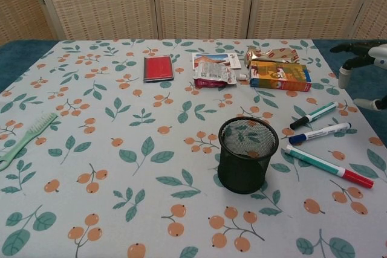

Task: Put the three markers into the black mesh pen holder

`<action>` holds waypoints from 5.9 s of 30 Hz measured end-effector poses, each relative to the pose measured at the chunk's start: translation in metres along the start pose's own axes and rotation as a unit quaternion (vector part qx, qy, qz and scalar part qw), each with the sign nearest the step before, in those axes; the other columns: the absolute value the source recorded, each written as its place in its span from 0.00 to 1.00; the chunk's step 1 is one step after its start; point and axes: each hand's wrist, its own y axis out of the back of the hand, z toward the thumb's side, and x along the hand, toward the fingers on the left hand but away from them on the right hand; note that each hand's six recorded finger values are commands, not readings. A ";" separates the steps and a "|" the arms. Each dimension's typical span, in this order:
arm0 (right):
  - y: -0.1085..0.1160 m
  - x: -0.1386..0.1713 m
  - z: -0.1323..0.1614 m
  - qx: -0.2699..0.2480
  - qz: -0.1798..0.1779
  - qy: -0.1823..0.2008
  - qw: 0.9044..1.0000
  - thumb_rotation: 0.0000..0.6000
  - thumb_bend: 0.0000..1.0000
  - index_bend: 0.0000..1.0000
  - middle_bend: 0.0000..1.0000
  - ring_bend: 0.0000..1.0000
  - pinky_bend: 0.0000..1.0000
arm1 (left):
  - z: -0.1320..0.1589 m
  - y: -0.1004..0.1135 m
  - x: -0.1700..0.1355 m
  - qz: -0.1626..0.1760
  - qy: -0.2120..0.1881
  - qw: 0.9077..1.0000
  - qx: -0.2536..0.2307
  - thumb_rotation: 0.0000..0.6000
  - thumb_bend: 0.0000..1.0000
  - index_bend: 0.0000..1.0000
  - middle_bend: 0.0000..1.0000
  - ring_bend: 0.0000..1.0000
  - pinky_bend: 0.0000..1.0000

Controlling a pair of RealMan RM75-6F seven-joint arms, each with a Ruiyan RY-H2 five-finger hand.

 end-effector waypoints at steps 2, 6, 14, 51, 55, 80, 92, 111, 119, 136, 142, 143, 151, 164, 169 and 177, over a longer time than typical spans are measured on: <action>-0.004 -0.008 0.002 0.006 0.007 -0.001 1.000 1.00 0.33 0.41 0.02 0.00 0.00 | 0.000 0.000 0.000 0.000 0.000 1.000 -0.001 1.00 0.40 0.08 0.16 0.04 0.26; -0.009 -0.022 0.011 0.012 0.017 0.002 1.000 1.00 0.33 0.41 0.02 0.00 0.00 | -0.001 0.001 0.000 0.001 0.000 1.000 -0.002 1.00 0.40 0.08 0.16 0.04 0.26; -0.022 -0.037 0.025 0.023 0.035 0.010 0.999 1.00 0.33 0.41 0.01 0.00 0.00 | -0.002 0.003 -0.001 0.003 0.001 1.000 -0.005 1.00 0.40 0.08 0.16 0.04 0.26; -0.052 -0.059 0.042 0.059 0.073 0.016 0.995 1.00 0.34 0.41 0.01 0.00 0.00 | -0.003 0.006 -0.002 0.008 -0.002 1.000 -0.007 1.00 0.40 0.08 0.16 0.04 0.26; -0.052 -0.061 0.043 0.063 0.068 0.012 0.996 1.00 0.34 0.47 0.03 0.00 0.00 | -0.003 0.007 -0.002 0.013 -0.005 1.000 -0.006 1.00 0.40 0.07 0.16 0.04 0.26; 0.015 -0.039 0.064 -0.044 -0.033 0.037 0.998 1.00 0.35 0.60 0.09 0.00 0.00 | -0.003 0.007 -0.002 0.021 -0.004 1.000 -0.001 1.00 0.40 0.05 0.16 0.04 0.26; 0.078 -0.008 0.142 -0.351 -0.072 0.104 0.928 1.00 0.33 0.60 0.09 0.00 0.00 | -0.006 0.007 0.000 0.019 0.003 1.000 -0.003 1.00 0.40 0.05 0.16 0.04 0.26; 0.030 0.018 0.208 -0.494 -0.096 0.099 0.858 1.00 0.32 0.60 0.08 0.00 0.00 | -0.015 0.022 -0.006 0.040 0.016 0.999 -0.014 1.00 0.40 0.05 0.16 0.04 0.26; 0.017 0.030 0.203 -0.502 -0.091 0.097 0.855 1.00 0.32 0.60 0.08 0.00 0.00 | -0.014 0.021 -0.007 0.040 0.015 0.999 -0.013 1.00 0.40 0.05 0.16 0.04 0.26; -0.009 0.043 0.208 -0.492 -0.072 0.099 0.862 1.00 0.29 0.50 0.05 0.00 0.00 | -0.014 0.023 -0.008 0.043 0.016 0.999 -0.013 1.00 0.40 0.05 0.16 0.04 0.26; -0.008 0.041 0.202 -0.472 -0.071 0.098 0.873 1.00 0.25 0.12 0.00 0.00 0.00 | -0.014 0.022 -0.007 0.042 0.015 0.999 -0.012 1.00 0.40 0.05 0.16 0.04 0.26; -0.008 0.041 0.201 -0.470 -0.071 0.097 0.875 1.00 0.25 0.10 0.00 0.00 0.00 | -0.014 0.022 -0.007 0.042 0.015 0.999 -0.012 1.00 0.40 0.05 0.16 0.04 0.26; 0.004 0.043 0.186 -0.448 -0.081 0.096 0.885 1.00 0.25 0.06 0.00 0.00 0.00 | -0.015 0.024 -0.008 0.045 0.016 0.999 -0.014 1.00 0.40 0.05 0.16 0.04 0.26; 0.087 0.061 0.091 -0.200 -0.109 0.040 0.973 1.00 0.27 0.30 0.00 0.00 0.00 | -0.012 0.018 -0.005 0.036 0.015 0.999 -0.010 1.00 0.40 0.05 0.16 0.04 0.26; 0.086 0.068 0.065 -0.123 -0.060 0.006 0.991 1.00 0.28 0.34 0.00 0.00 0.00 | -0.009 0.013 -0.003 0.029 0.011 1.000 -0.006 1.00 0.40 0.06 0.16 0.04 0.26; 0.043 0.057 0.047 -0.046 0.017 -0.020 0.999 1.00 0.28 0.39 0.00 0.00 0.00 | -0.009 0.014 -0.003 0.030 0.011 0.999 -0.007 1.00 0.40 0.06 0.16 0.04 0.26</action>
